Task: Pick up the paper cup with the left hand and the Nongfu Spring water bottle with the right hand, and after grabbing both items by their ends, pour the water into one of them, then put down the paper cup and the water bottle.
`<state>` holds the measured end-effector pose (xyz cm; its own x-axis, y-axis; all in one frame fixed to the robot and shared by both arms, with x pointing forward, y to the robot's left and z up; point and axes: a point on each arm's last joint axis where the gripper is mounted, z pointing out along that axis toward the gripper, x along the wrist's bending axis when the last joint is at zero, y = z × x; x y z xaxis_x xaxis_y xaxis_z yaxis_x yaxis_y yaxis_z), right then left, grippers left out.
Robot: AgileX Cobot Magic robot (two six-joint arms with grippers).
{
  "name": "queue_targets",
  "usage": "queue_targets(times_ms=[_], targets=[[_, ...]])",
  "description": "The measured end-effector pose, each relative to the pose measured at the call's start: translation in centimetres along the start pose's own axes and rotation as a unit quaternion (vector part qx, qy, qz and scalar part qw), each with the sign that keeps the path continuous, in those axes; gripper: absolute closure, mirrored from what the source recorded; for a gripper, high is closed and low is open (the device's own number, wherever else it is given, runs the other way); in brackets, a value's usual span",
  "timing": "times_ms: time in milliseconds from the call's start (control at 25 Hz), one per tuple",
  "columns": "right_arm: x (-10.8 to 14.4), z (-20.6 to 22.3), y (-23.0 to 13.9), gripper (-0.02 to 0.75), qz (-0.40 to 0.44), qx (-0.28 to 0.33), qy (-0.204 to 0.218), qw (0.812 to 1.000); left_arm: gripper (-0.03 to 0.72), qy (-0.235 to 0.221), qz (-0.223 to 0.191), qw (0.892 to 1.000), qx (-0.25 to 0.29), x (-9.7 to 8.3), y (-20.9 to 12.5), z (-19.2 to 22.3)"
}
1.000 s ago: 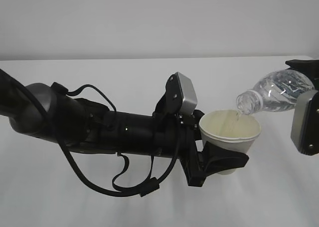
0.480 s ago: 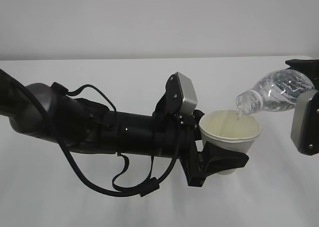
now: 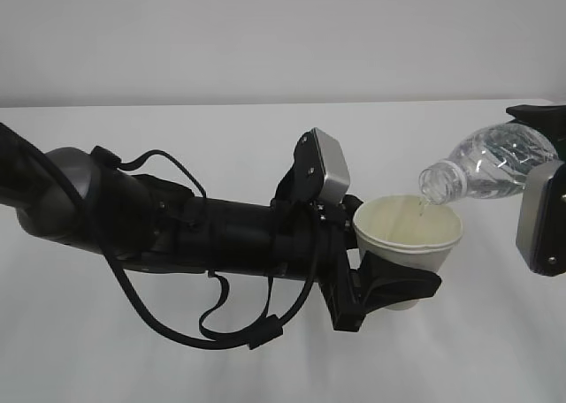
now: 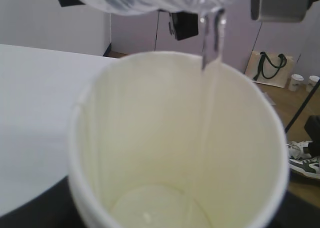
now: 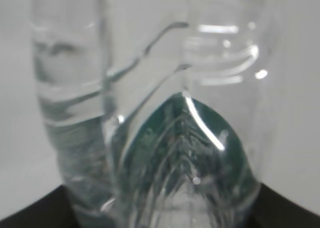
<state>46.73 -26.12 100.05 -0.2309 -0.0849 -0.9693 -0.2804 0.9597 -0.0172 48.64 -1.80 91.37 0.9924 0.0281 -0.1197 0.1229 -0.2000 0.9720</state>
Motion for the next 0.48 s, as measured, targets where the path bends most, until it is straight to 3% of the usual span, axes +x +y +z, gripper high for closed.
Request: queue_targets(times_ms=[480], targets=[[-0.01, 0.0, 0.0, 0.336, -0.005, 0.0, -0.001, 1.0, 0.225, -0.001, 0.0, 1.0, -0.001, -0.01, 0.01, 0.0]])
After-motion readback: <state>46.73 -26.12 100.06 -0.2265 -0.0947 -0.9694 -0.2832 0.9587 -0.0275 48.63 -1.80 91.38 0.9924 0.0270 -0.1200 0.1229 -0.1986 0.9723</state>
